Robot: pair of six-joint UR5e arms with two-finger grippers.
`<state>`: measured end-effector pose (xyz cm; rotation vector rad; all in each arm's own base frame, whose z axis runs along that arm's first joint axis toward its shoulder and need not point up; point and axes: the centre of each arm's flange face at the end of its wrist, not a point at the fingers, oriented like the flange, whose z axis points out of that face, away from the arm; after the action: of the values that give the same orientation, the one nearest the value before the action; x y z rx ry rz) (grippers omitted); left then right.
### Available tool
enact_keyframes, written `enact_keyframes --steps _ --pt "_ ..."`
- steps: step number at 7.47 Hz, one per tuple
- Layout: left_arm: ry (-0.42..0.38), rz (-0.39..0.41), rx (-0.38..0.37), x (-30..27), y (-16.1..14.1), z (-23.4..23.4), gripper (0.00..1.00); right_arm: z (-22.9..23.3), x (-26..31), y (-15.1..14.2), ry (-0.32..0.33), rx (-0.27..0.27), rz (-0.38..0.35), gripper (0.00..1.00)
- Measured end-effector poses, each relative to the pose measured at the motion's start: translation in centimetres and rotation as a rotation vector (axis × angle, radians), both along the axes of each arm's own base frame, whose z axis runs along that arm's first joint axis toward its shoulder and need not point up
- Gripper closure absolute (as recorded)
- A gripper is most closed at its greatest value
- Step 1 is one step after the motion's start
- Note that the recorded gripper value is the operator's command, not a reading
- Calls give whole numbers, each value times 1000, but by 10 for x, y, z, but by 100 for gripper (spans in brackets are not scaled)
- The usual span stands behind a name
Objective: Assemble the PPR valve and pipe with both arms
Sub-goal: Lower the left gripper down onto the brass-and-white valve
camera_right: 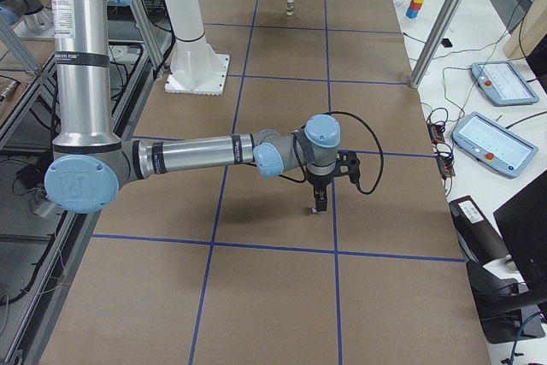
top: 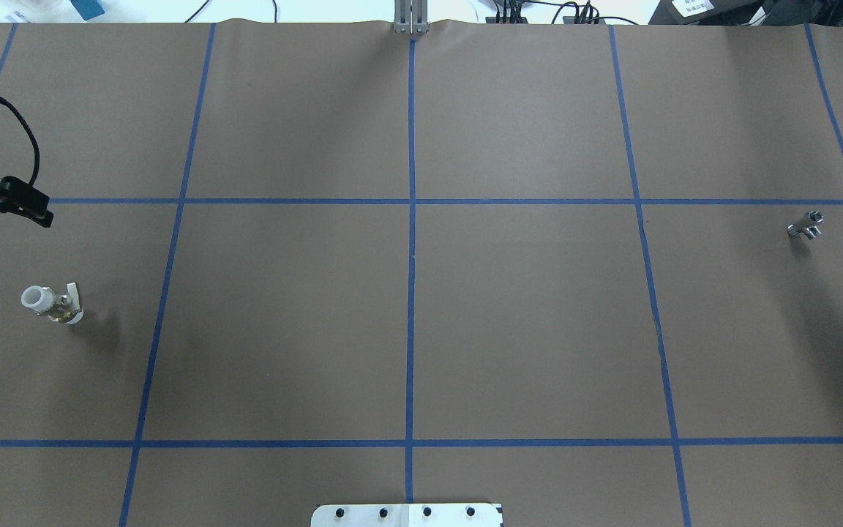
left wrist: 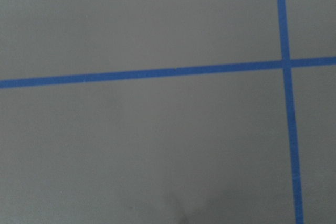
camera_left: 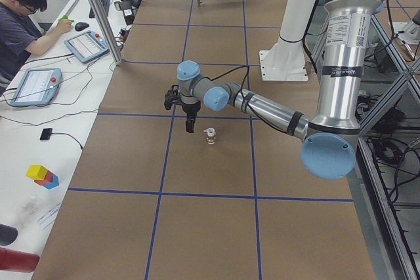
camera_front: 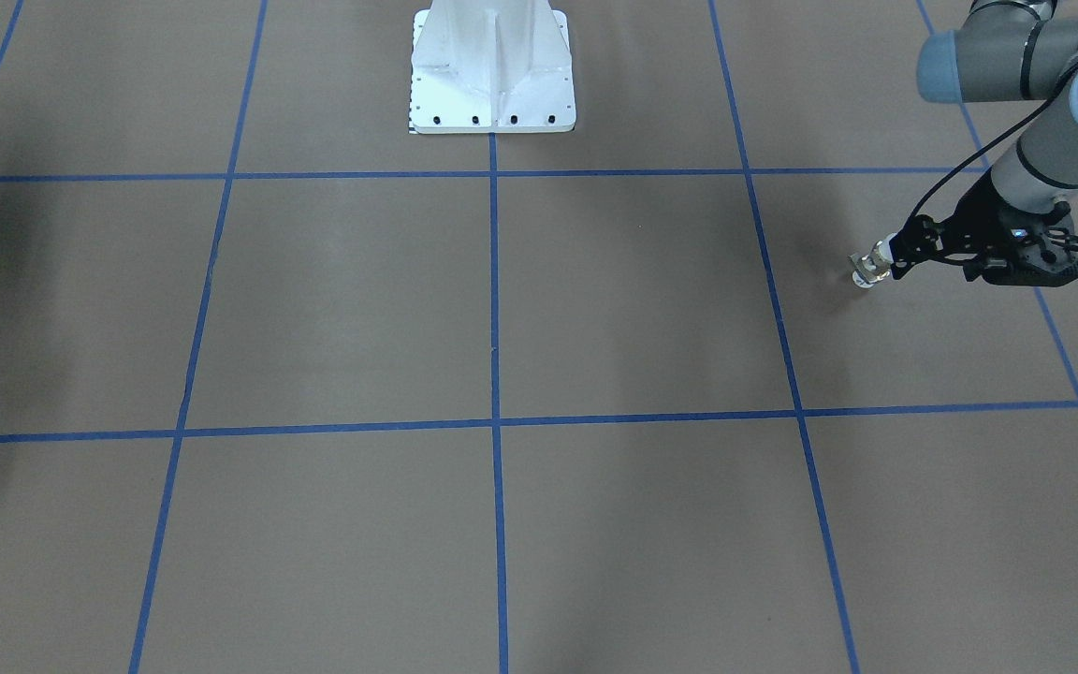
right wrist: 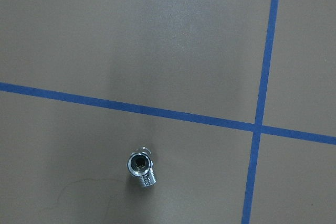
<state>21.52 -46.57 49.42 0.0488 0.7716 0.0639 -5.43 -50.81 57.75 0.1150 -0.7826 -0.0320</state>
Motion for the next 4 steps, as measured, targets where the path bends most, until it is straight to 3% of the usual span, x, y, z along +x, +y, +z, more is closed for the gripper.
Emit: enact_keyframes --steps 3,4 --pt "-5 48 -10 24 23 13 1 -2 -2 3 -42 -26 -3 0" --pt "-4 60 -14 28 27 14 11 -1 -2 4 -47 -30 -4 0"
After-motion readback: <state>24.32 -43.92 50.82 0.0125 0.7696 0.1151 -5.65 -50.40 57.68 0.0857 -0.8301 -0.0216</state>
